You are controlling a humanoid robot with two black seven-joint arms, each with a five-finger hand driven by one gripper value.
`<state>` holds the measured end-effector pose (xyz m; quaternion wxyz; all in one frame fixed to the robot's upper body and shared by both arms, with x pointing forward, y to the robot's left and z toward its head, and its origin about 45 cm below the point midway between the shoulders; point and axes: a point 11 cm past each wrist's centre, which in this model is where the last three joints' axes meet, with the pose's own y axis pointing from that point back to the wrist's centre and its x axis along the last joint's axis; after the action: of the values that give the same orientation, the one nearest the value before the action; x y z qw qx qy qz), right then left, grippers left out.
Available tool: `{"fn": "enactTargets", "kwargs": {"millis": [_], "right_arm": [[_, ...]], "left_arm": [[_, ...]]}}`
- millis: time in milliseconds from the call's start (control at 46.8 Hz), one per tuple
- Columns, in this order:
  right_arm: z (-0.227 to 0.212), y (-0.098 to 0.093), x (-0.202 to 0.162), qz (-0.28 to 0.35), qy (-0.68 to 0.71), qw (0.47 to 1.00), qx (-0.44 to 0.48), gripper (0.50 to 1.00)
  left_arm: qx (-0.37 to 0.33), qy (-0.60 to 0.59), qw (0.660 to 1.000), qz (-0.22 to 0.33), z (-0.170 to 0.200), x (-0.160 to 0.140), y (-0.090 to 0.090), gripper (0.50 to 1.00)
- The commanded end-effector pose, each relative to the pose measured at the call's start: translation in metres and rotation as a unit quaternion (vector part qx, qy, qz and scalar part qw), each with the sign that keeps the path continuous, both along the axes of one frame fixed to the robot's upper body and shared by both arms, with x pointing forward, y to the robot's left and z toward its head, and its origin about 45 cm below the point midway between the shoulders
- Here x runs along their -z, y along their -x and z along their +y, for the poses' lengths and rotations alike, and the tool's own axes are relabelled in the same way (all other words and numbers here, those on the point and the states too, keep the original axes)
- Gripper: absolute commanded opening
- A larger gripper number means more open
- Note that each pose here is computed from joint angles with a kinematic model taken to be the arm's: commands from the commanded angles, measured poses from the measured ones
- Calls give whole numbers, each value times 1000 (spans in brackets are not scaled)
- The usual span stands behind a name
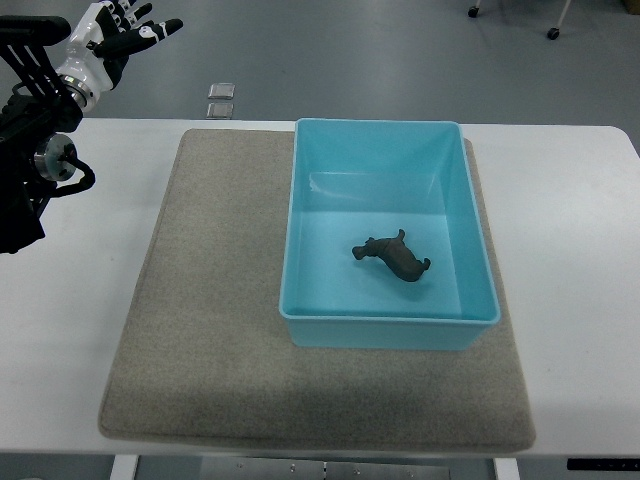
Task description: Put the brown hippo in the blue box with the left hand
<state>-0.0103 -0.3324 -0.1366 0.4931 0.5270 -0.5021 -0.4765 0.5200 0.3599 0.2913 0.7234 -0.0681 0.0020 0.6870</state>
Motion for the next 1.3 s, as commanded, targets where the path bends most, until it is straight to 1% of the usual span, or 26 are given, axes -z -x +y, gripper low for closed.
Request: {"fn": "enactTargets", "kwargs": {"millis": [0,364,813,1048,1283], "right_arm": [[0,0,0,0,0,1000,0,936],[0,0,0,0,0,1000,0,936],[0,0,0,0,0,1000,0,936],[0,0,0,0,0,1000,0,936],[0,0,0,0,0,1000,0,936]], "left_arm": [[-9,23,1000,-2,3,0,0,996],[-38,109,993,-9,11,7,4,996],[-40,125,991,-12,10,7,4,996],[-46,144,989,-10,10,14,7,996],[-43,169,985,14,3,37,14,996]]}}
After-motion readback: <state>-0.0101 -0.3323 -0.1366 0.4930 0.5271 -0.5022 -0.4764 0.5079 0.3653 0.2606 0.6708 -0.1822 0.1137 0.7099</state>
